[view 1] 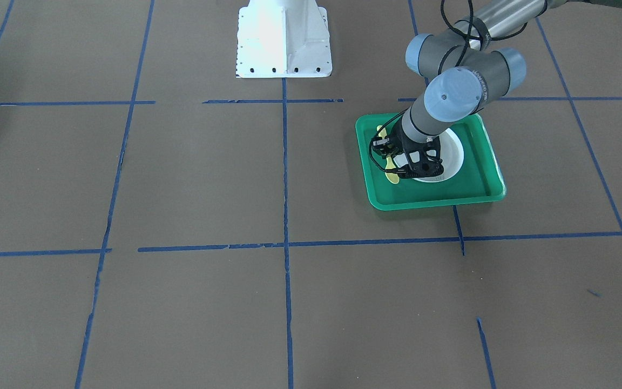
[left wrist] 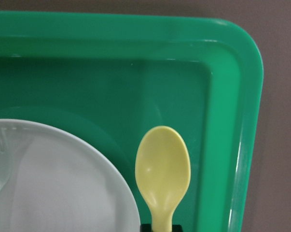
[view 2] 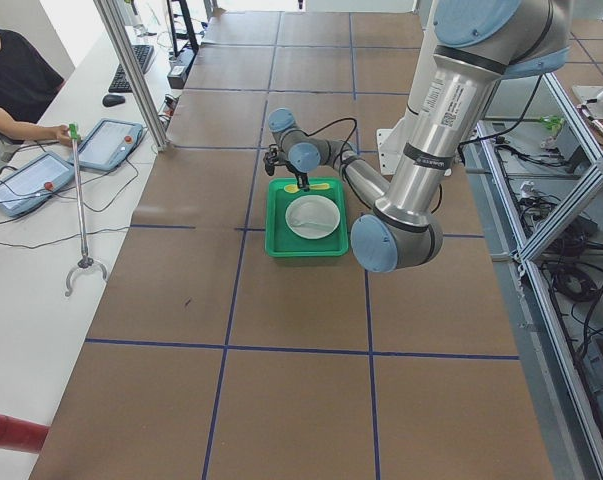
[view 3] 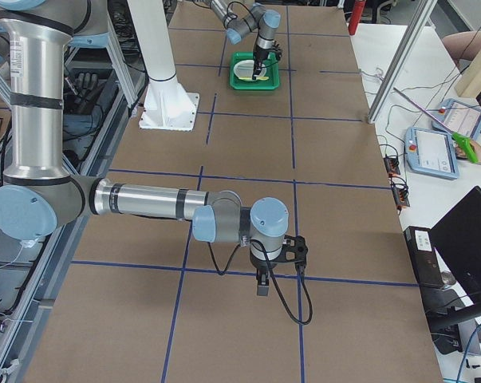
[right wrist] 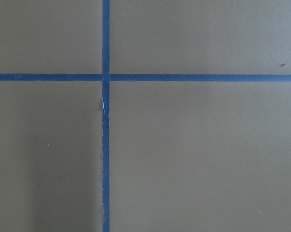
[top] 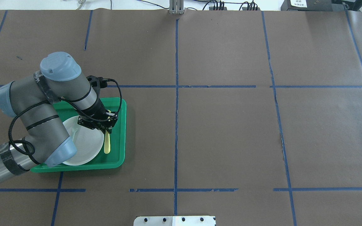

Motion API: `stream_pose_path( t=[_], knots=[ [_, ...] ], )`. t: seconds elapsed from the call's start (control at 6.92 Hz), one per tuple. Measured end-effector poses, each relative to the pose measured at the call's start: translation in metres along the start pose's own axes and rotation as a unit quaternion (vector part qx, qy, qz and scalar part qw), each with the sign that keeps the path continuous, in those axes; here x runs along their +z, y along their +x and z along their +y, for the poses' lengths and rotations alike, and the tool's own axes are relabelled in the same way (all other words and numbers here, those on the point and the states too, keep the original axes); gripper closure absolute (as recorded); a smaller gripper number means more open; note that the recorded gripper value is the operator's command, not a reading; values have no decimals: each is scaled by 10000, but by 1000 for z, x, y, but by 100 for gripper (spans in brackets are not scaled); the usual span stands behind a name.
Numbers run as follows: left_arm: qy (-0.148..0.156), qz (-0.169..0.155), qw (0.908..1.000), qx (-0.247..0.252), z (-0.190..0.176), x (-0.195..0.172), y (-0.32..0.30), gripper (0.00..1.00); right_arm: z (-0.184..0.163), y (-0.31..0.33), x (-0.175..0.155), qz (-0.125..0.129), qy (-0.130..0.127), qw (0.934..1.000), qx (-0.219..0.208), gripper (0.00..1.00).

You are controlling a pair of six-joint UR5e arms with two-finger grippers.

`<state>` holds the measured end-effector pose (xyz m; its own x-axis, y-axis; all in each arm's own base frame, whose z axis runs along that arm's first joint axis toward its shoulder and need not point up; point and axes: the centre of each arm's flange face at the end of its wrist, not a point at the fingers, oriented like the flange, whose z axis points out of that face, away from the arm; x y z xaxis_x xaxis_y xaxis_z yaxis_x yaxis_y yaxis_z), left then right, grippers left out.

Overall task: Place spoon
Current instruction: 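Carry the yellow spoon off the plate onto the green tray beside it, then open the left gripper and lift it away from the spoon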

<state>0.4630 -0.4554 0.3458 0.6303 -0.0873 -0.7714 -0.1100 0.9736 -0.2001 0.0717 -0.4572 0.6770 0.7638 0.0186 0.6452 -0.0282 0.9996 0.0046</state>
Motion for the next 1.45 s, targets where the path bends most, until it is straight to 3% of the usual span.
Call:
stream_pose_path(
  t=[0.14,0.29,0.43,0.58,1.01,1.45],
  knots=[
    [-2,19,10000,21,-3,6,0,81,0,0,0,0,0,10000,0,0],
    [0,47,10000,60,-5,11,0,56,0,0,0,-2,0,10000,0,0],
    [7,69,9999,95,-5,13,0,42,0,0,0,-5,0,10000,0,0],
    [11,86,9999,123,-5,13,0,35,0,0,0,-7,0,10000,0,0],
    [77,125,9998,134,-9,4,-4,34,0,0,0,-1,0,10000,0,0],
    [667,398,9969,92,-39,-82,-40,34,0,0,0,-1,-1,10000,0,0]
  ],
)
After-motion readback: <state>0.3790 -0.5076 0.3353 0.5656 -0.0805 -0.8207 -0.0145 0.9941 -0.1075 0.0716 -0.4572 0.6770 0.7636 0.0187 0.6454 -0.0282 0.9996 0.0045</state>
